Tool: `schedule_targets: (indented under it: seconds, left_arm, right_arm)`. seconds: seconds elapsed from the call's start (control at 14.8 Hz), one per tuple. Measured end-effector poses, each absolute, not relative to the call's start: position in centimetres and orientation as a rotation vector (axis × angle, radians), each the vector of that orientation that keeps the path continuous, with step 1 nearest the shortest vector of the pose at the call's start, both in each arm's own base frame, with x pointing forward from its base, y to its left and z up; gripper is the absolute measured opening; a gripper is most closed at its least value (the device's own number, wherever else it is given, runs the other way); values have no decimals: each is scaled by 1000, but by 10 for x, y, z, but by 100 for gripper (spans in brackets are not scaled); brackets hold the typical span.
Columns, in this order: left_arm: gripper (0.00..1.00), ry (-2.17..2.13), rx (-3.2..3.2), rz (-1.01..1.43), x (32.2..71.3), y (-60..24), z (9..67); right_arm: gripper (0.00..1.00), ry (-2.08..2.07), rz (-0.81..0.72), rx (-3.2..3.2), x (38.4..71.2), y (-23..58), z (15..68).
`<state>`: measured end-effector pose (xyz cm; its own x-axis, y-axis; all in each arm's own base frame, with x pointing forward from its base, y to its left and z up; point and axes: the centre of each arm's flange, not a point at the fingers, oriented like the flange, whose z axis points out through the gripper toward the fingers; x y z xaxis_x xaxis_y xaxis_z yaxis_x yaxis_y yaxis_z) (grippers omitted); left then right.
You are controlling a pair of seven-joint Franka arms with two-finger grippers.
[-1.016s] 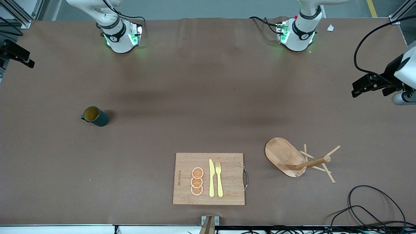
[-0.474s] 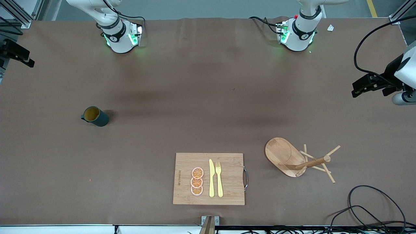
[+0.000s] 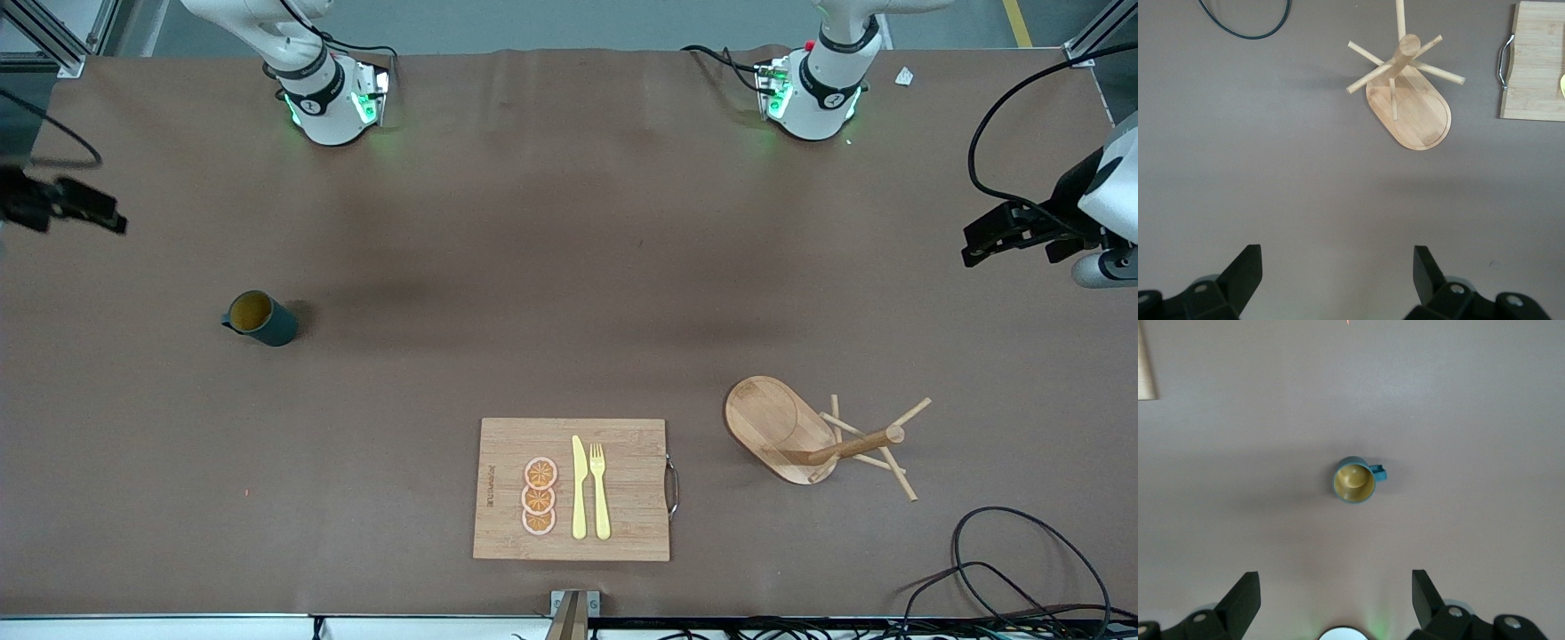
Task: Pass cup and hang on rack
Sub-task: 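Reach the right gripper toward the teal mug, then grasp the teal mug rim with the right gripper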
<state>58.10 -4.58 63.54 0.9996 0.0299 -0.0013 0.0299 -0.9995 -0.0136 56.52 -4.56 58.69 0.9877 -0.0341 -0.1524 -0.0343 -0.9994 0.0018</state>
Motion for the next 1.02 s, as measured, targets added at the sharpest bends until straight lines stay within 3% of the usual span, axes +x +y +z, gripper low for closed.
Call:
schedule_targets:
  seconds: [0.34, 1.02]
  left_arm:
    - [100, -47, -3128, 3, 581, -46, 635]
    - [100, -47, -3128, 3, 581, -46, 635]
  right_arm:
    - [100, -121, 283, -3123, 607, -48, 488]
    - [100, -798, 241, -2948, 566, -82, 307]
